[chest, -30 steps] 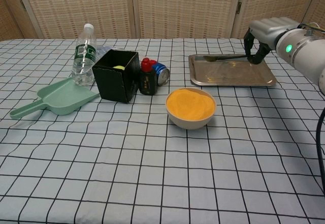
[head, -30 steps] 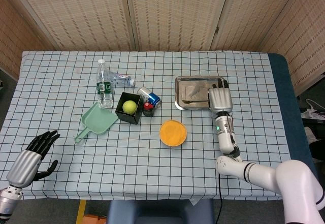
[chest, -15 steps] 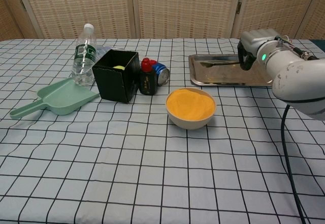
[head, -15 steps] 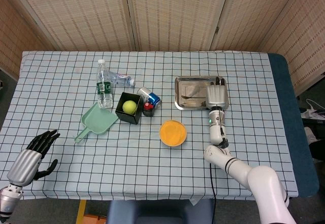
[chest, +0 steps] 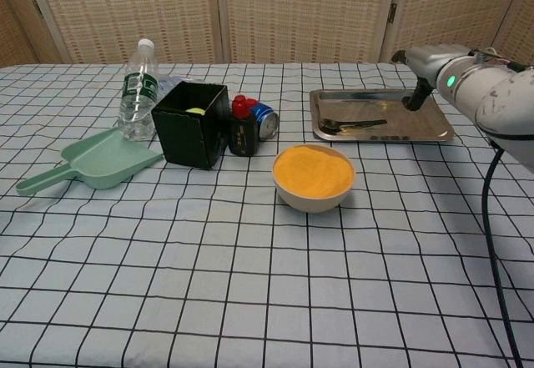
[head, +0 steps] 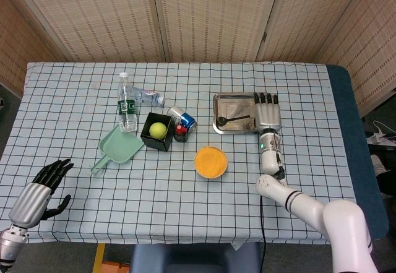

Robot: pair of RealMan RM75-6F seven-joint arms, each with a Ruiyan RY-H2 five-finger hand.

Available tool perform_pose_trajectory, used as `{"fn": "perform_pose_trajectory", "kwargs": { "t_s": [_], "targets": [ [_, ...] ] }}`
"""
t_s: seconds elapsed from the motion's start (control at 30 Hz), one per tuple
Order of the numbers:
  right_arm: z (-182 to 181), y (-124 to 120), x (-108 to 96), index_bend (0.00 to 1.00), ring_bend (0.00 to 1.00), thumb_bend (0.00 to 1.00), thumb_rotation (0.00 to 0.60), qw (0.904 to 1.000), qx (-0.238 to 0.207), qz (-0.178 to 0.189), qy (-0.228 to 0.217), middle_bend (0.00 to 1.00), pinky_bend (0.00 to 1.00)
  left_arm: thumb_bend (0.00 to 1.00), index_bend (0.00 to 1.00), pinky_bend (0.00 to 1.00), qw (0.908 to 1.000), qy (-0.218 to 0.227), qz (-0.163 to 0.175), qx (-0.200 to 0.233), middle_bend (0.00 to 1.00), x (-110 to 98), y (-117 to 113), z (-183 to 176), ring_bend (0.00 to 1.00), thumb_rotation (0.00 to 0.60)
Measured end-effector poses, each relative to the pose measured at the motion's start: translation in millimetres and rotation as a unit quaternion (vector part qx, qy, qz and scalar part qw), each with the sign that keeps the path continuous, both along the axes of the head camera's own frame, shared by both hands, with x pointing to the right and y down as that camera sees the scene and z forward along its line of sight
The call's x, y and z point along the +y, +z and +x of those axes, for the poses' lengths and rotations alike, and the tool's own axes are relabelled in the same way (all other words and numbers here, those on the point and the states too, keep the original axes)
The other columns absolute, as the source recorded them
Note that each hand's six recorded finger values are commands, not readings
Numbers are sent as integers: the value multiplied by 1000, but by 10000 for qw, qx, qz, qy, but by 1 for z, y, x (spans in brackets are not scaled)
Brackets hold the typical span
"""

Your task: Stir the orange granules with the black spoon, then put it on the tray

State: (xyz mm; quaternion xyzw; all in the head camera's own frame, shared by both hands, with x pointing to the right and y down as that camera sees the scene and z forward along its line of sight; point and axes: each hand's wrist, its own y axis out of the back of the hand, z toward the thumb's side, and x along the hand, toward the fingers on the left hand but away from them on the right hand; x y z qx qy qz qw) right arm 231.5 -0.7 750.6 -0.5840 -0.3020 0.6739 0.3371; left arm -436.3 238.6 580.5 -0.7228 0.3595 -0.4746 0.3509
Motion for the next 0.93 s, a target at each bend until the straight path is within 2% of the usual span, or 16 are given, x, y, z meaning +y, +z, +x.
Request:
{"fn": "perform_pose_trajectory", "kwargs": {
  "t_s": [0.17, 0.3, 0.4, 0.5, 0.6, 0.63, 0.73, 0.83, 0.93],
  "targets": [
    [4, -30, 15, 0, 0, 407, 600, 9992, -324, 183, -157, 2, 0, 442, 0, 116, 10000, -66, 40, -53, 0, -1, -1, -4, 0, 600],
    [11, -68, 45, 0, 0, 407, 600, 9960, -619, 438, -472, 0, 0, 443, 0, 116, 9998, -102, 63, -127, 0, -2, 0, -6, 0, 600],
    [25, -101, 71, 0, 0, 406, 600, 9919, -738, 753, -710, 0, 0, 442, 0, 124, 9998, -111, 69, -161, 0, -2, 0, -6, 0, 600],
    [55, -128, 105, 0, 0, 406, 600, 9890, -617, 1080, -796, 0, 0, 444, 0, 128, 9995, -103, 59, -278, 0, -2, 3, -6, 0, 600],
    [94, -153, 152, 0, 0, 406, 600, 9884, -479, 1257, -712, 0, 0, 443, 0, 128, 9990, -90, 85, -424, 0, -1, 4, -6, 0, 600],
    [109, -162, 172, 0, 0, 406, 600, 9889, -446, 1267, -636, 0, 0, 443, 0, 128, 9989, -84, 102, -455, 0, -1, 4, -5, 0, 600],
    [142, -179, 214, 0, 0, 405, 600, 9914, -265, 1223, -376, 0, 0, 442, 0, 128, 9984, -60, 173, -540, 0, 0, 5, -3, 0, 600],
    [160, -190, 239, 0, 0, 404, 600, 9915, -117, 1273, -257, 0, 0, 442, 0, 127, 9979, -46, 209, -604, 0, 0, 7, -1, 0, 600],
    [163, -194, 242, 0, 0, 404, 600, 9912, -163, 1269, -336, 0, 0, 442, 0, 128, 9976, -6, 226, -649, 0, 2, 9, 2, 0, 600]
  ]
}}
